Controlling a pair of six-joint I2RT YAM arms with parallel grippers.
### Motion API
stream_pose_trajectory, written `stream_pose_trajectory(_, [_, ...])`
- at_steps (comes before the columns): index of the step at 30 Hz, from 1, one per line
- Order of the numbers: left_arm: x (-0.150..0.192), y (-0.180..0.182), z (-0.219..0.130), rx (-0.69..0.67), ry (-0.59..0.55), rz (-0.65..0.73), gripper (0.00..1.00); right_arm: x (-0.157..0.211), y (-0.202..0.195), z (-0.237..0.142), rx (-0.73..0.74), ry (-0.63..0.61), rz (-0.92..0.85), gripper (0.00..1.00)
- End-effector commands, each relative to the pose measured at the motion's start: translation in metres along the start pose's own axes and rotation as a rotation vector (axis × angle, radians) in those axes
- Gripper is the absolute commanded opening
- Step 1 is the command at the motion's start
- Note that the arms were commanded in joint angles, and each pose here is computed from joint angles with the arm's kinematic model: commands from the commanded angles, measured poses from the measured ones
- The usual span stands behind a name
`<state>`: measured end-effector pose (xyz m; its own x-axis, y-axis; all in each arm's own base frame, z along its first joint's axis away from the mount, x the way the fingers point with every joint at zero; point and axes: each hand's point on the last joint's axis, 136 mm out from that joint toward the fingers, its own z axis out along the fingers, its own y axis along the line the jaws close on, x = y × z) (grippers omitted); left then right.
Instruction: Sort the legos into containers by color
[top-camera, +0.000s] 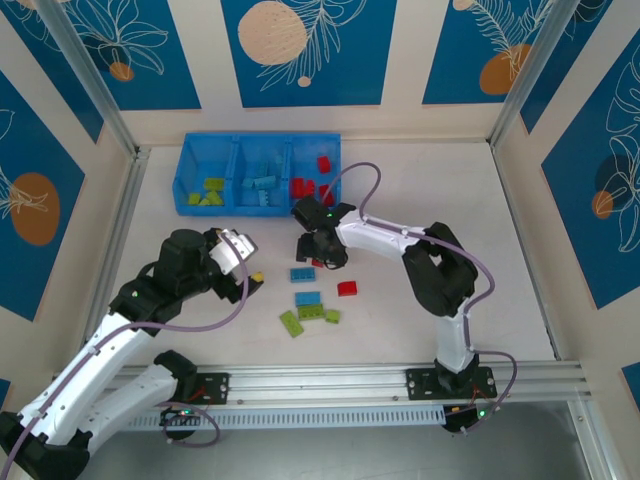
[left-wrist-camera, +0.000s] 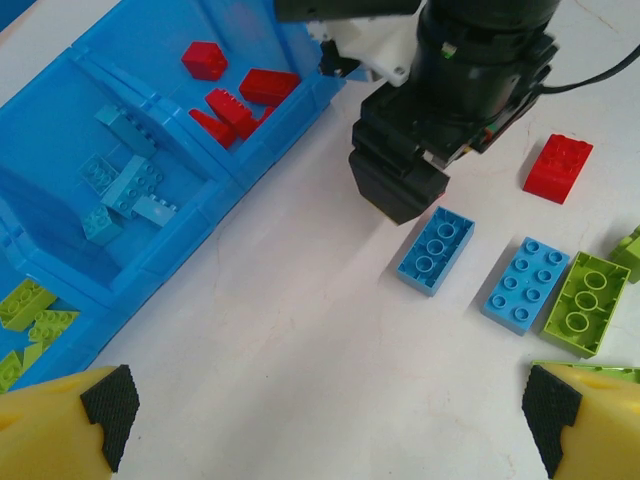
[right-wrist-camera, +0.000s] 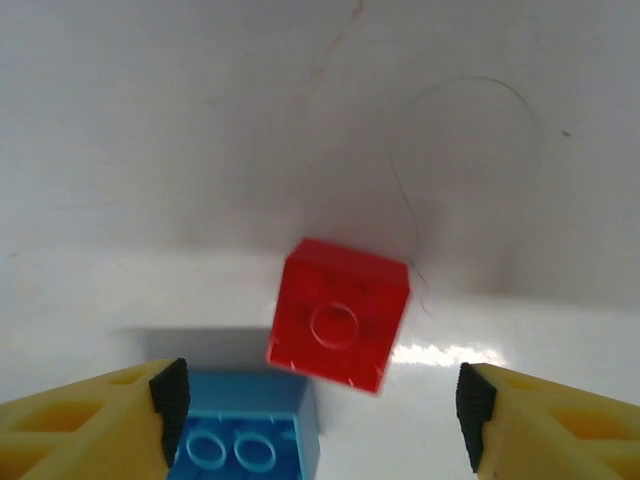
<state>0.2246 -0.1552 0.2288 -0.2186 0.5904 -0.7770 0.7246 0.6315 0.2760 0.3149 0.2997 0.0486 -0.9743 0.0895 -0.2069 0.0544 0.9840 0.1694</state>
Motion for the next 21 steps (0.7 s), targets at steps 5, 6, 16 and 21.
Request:
stream_pose_trajectory(5, [-0.011,0.003,-0.009,-0.011,-0.02,0.023,1.0,-0.001,-0.005,0.017,0.042,0.015,0.03,0.54])
stream_pose_trajectory(6, [-0.011,0.003,-0.009,-0.009,-0.021,0.023,1.0,-0.001,-0.008,0.018,0.051,0.012,0.031,0.5])
stream_pose_trajectory(16, [-0.012,0.003,-0.009,-0.01,-0.024,0.02,1.0,-0.01,-0.012,-0.053,-0.054,-0.162,-0.022,0.27])
stream_pose_trajectory(21, [-0.012,0.003,-0.009,-0.01,-0.026,0.02,1.0,-0.05,0.013,-0.118,-0.164,-0.449,-0.181,0.26])
